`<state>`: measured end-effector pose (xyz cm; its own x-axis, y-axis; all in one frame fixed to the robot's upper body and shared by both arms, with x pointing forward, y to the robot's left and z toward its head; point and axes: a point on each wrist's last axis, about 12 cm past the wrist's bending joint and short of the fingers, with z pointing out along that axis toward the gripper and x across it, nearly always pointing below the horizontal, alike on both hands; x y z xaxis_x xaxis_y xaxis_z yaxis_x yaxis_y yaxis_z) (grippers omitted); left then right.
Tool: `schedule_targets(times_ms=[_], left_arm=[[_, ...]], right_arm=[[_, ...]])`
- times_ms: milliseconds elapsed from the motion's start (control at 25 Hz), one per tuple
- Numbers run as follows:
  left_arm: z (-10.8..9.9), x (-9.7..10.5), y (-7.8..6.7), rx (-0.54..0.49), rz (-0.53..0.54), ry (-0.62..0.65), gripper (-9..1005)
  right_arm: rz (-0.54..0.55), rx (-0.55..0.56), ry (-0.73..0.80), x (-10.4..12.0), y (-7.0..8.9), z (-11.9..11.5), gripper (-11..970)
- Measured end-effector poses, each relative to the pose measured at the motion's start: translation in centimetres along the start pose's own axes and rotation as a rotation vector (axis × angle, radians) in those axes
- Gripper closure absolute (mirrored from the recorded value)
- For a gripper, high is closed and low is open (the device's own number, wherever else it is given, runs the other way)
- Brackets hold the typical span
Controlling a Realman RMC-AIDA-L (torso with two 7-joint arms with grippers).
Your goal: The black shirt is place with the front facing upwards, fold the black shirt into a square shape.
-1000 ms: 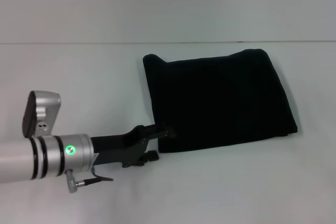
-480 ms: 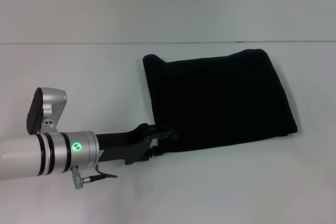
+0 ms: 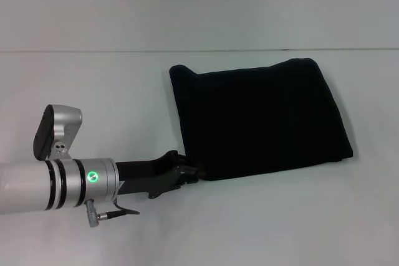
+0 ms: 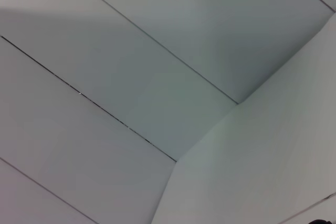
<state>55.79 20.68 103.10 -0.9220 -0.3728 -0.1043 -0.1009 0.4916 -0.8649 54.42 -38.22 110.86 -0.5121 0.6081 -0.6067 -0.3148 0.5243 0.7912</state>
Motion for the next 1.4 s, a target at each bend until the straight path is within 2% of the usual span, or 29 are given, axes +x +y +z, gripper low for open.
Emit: schedule_targets(times_ms=[360,480,720,920,1120,1360,1400], left_arm=[[-0.2,0.2,0.1,0.005,0.055,0.012,821],[-1.1,0.7,0.7,0.021,0.074,0.02,967],[-5.5,2.1,3.6,0.026,0.016,-0.031,963],[-8.1,2.9,5.5,0.024,-0.034,-0.063,961],[-9.5,2.5,5.7,0.028,-0.023,-0.032,958],[-11.8,2.2,4.8,0.064,0.079,0.057,954],[-12.6,2.2,5.0,0.069,0.079,0.055,902]], right_arm=[[0.002,0.0,0.001,0.0,0.0,0.0,17],[0.003,0.0,0.002,0.0,0.0,0.0,17],[0.015,0.0,0.001,0.3,-0.1,0.0,17],[0.026,-0.004,-0.001,0.7,-0.1,0.2,17],[0.026,-0.012,0.02,1.0,0.0,0.7,18],[0.017,-0.012,0.025,0.7,0.1,0.7,18],[0.013,-0.01,0.027,0.6,0.1,0.6,18]])
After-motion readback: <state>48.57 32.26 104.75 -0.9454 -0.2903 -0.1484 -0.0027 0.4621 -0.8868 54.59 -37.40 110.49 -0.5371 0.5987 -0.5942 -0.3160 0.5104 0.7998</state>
